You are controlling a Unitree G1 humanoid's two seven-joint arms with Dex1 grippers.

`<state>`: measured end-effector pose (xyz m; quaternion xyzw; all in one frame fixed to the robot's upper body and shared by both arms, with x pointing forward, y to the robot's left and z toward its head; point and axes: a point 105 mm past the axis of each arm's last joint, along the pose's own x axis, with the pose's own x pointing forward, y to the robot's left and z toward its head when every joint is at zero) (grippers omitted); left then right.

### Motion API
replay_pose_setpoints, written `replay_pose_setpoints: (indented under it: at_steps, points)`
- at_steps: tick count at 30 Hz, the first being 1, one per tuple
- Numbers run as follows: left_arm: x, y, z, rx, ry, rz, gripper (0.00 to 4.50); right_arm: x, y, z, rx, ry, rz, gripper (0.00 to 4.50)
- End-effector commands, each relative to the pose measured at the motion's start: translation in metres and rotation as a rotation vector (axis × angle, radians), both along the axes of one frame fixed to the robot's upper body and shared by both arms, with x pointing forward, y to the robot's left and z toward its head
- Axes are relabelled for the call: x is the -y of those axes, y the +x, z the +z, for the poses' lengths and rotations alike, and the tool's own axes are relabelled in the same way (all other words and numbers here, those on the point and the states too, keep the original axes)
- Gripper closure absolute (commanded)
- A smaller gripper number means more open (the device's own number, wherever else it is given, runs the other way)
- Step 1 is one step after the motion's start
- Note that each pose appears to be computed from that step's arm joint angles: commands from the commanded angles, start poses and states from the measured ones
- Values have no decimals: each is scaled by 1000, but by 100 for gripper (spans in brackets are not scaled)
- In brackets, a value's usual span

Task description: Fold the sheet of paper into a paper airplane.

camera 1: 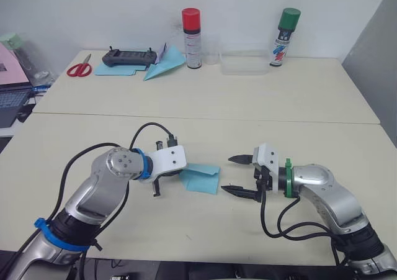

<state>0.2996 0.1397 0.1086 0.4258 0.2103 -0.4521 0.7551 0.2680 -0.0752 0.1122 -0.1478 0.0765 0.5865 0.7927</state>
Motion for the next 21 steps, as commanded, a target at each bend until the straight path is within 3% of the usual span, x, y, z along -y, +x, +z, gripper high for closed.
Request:
replay_pose_setpoints:
  at_steps: [1,4,8,12,14,17,21]
  points:
    - [4,0,14,41,-21,-13,340,0,1,5,63,-14,20,0]
    - [4,-10,20,16,-43,-78,247,-5,3,5,93,-9,29,0]
    - [-23,-11,38,24,-57,-121,119,-25,4,1,129,22,56,0]
    - [-35,-32,64,-71,-261,-185,3,-50,4,-8,170,32,105,0]
    - [-40,-33,70,-94,-336,-155,3,-59,7,-9,169,55,103,0]
    - [-52,-28,71,-61,-374,-96,0,-67,12,-13,184,50,104,60]
    - [-56,-29,67,-68,-391,-61,0,-64,16,-16,223,25,108,211]
